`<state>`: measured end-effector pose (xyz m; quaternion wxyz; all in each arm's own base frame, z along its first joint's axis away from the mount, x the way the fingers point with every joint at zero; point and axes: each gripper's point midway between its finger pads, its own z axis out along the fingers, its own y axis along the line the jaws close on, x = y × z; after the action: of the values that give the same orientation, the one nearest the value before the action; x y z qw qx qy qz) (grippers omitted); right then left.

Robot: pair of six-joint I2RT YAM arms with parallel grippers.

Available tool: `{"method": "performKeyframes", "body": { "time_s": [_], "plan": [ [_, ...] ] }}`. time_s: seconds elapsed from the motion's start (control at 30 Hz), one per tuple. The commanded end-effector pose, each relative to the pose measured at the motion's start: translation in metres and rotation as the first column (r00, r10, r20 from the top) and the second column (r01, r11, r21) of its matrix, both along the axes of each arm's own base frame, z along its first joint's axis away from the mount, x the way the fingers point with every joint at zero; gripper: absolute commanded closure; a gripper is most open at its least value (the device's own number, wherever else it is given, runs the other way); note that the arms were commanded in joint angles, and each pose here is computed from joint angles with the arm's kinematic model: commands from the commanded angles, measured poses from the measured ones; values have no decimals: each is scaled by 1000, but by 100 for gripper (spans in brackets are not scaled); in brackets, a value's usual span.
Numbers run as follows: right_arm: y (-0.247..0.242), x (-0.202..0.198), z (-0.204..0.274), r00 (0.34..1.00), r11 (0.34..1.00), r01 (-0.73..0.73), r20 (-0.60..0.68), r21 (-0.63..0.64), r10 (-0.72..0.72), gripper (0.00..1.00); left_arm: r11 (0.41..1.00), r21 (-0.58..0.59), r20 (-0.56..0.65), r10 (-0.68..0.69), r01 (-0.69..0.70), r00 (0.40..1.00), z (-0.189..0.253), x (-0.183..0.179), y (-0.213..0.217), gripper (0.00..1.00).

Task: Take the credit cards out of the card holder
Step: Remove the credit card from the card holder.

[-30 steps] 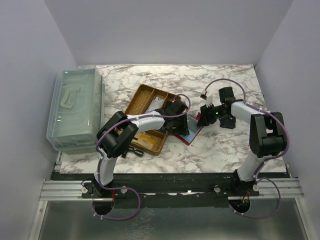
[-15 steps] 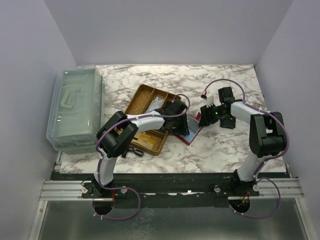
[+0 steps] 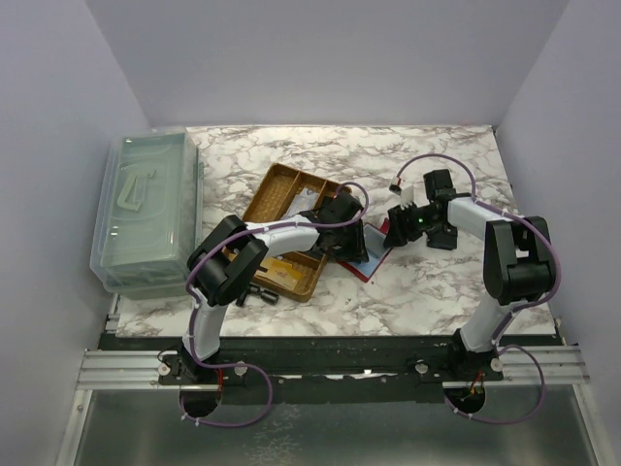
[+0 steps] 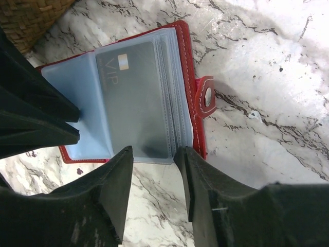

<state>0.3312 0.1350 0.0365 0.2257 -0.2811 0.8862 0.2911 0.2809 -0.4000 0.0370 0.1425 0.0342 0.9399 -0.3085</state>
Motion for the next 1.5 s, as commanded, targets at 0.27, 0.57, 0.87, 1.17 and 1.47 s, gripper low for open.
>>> {"method": "performKeyframes", "body": {
  "time_s": [0.27,0.57,0.87,1.17,1.47],
  "plan": [
    [-2,-1,-12,999,1000,-8,-33,-27,7,50,996,84,-52,9,-5,999,-23,-8,23,68],
    [25,-19,22,994,982,-105,-27,156,110,55,997,74,-59,11,-7,998,-23,-7,22,68],
    [31,-18,27,991,975,-96,-70,200,112,57,999,44,-64,34,-32,997,-17,-4,25,68],
    [31,-12,22,993,979,-64,-86,195,82,87,996,-55,-64,72,-76,995,14,3,19,63],
    [27,-10,39,999,982,-44,17,182,41,100,950,-273,-115,122,-149,986,54,18,4,57]
  ]
}}
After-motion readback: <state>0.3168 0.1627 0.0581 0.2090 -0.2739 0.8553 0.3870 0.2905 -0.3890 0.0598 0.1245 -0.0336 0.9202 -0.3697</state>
